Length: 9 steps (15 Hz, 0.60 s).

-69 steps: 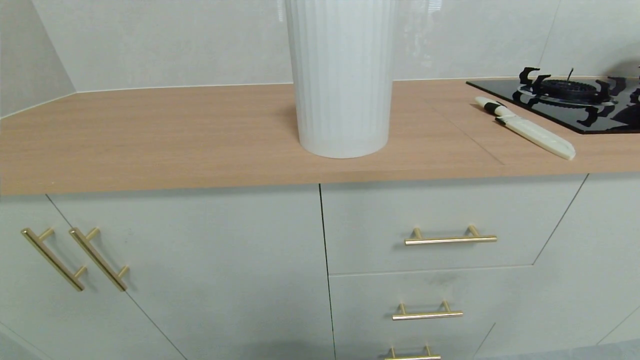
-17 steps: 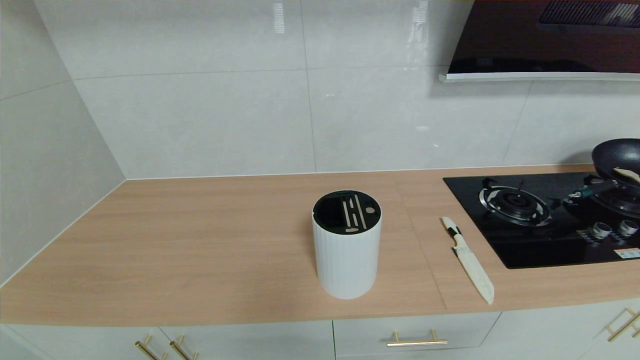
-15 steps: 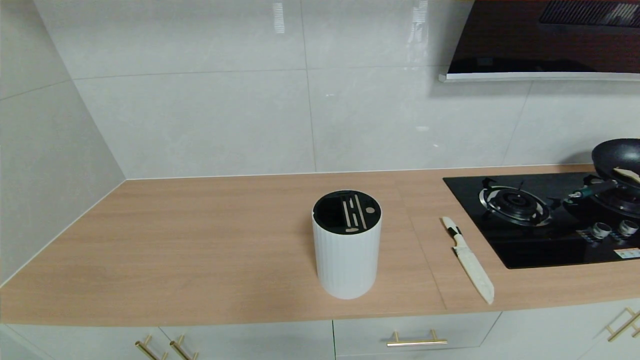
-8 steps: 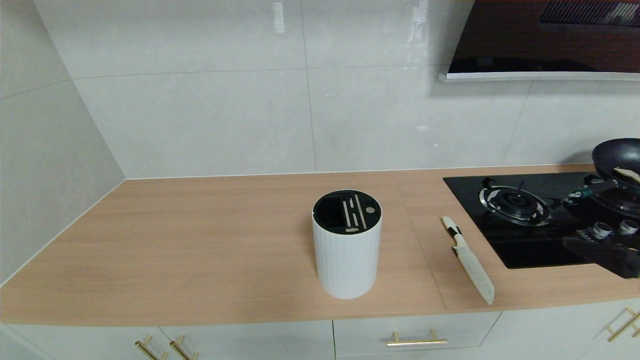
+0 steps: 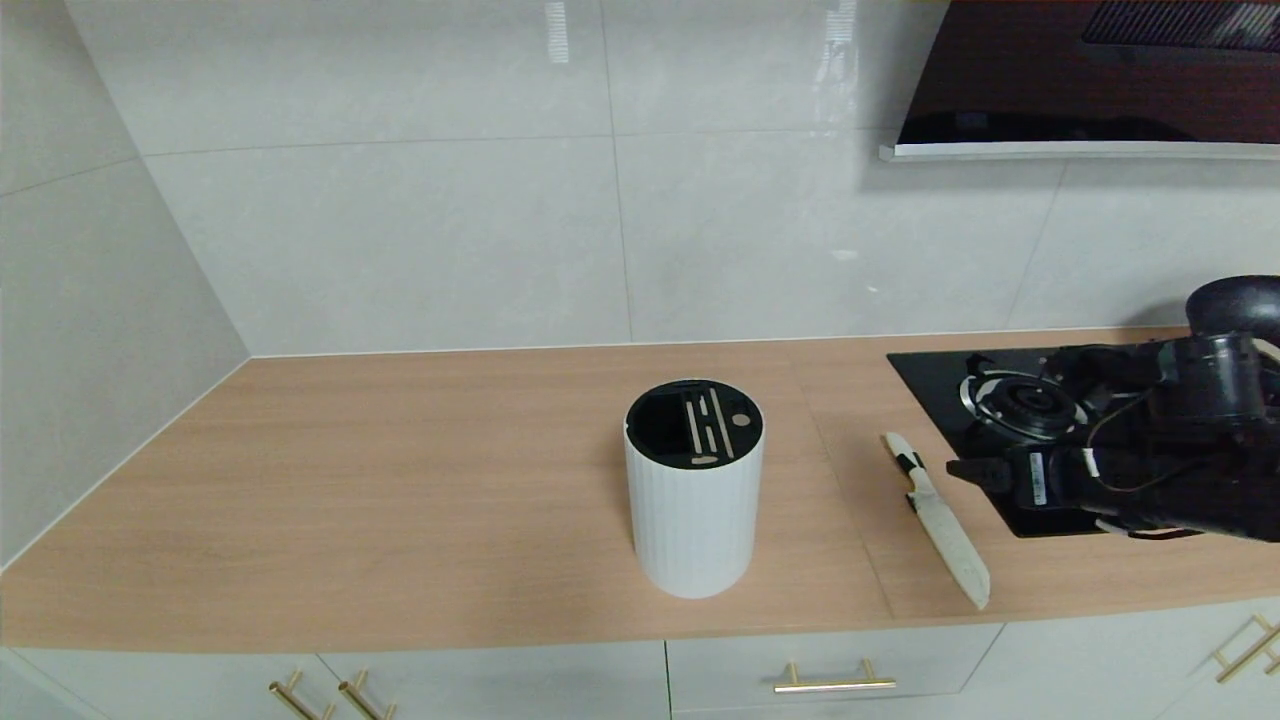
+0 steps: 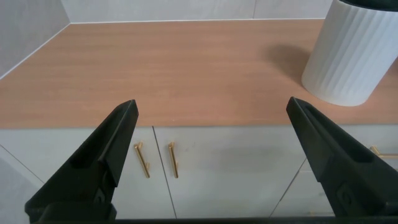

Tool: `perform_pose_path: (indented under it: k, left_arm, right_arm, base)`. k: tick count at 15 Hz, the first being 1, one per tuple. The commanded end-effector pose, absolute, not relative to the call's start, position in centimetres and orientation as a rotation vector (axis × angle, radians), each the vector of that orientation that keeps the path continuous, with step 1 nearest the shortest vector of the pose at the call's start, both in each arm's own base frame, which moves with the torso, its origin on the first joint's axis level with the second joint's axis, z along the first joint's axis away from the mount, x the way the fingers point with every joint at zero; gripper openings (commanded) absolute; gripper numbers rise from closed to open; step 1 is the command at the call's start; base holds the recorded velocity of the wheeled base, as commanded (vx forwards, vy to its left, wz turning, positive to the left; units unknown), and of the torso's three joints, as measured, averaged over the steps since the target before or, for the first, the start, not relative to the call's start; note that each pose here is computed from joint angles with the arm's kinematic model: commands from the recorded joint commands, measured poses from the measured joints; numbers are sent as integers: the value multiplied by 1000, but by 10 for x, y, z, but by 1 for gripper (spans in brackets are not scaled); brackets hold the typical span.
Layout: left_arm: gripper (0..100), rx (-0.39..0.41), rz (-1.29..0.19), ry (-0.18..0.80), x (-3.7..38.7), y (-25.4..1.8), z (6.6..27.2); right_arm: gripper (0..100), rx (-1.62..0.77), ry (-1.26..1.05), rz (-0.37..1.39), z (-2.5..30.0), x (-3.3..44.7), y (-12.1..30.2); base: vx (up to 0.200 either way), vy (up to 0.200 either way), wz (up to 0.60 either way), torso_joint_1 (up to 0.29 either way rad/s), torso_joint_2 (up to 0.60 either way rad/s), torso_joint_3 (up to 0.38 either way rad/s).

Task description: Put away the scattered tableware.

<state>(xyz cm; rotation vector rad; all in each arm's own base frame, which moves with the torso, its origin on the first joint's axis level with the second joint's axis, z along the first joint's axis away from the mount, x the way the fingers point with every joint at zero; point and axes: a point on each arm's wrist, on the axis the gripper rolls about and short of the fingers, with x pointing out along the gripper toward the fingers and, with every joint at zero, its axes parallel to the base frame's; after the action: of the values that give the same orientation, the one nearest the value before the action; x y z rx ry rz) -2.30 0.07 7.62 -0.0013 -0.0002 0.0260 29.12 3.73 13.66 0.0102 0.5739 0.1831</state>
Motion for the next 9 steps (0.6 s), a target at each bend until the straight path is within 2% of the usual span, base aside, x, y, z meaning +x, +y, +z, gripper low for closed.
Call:
perform_pose_path:
  k: [1, 9]
  left_arm:
    - [100, -2, 28, 0, -23, 1, 76]
    - [100, -2, 26, 0, -23, 1, 76]
  right_arm:
    - [100, -56, 689, 109, 76, 324, 41]
    - [100, -55, 632, 97, 23, 356, 44]
  base:
    - [0, 0, 0, 0, 0, 0]
    - [0, 0, 0, 0, 0, 0]
